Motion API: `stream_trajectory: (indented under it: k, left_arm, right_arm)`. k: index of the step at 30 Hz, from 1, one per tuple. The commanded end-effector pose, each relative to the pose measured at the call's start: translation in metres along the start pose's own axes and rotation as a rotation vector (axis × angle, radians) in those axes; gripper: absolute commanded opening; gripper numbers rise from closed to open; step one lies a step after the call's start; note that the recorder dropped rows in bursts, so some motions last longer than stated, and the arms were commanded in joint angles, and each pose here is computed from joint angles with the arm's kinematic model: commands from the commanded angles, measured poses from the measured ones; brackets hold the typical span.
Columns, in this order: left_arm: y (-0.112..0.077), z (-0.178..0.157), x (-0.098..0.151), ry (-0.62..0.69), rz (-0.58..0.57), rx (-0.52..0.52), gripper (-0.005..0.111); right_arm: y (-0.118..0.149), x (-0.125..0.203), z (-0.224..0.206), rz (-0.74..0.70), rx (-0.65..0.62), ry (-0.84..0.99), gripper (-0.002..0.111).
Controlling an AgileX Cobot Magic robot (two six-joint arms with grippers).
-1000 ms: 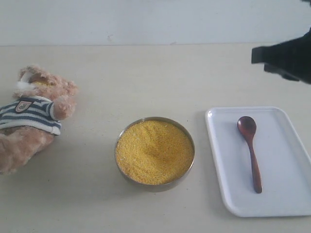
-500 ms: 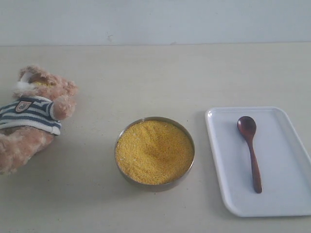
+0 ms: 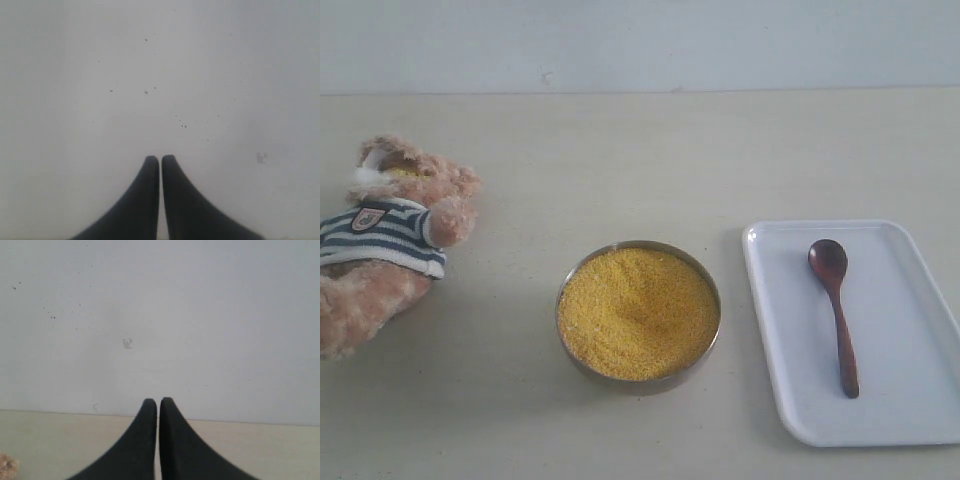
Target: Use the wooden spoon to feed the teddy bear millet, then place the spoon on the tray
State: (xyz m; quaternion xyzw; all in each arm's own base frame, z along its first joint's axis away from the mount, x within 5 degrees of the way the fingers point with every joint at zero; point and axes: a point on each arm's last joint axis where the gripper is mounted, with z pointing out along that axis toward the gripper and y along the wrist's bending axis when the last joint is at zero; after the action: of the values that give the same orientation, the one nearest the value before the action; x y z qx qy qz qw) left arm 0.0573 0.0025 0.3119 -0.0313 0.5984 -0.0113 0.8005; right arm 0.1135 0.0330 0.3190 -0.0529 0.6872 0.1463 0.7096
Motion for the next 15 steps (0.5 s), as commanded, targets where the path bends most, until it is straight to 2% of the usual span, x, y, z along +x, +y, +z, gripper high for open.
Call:
stream_trajectory:
  k: [1, 11, 13, 15]
  left_arm:
    - [0.0, -0.001, 0.001, 0.004, 0.009, -0.001, 0.004]
    - [0.0, -0.001, 0.001, 0.004, 0.029, -0.001, 0.004]
    - [0.0, -0.001, 0.006, 0.05, 0.103, 0.005, 0.004]
    - [0.0, -0.005, 0.021, 0.148, 0.135, 0.017, 0.004]
  right_arm:
    - [0.0, 0.0, -0.001, -0.008, 0.0, -0.011, 0.001]
    - [0.0, 0.0, -0.001, -0.008, 0.0, -0.011, 0.001]
    - [0.0, 0.0, -0.001, -0.008, 0.0, -0.011, 0.001]
    - [0.0, 0.0, -0.001, -0.008, 0.0, -0.011, 0.001]
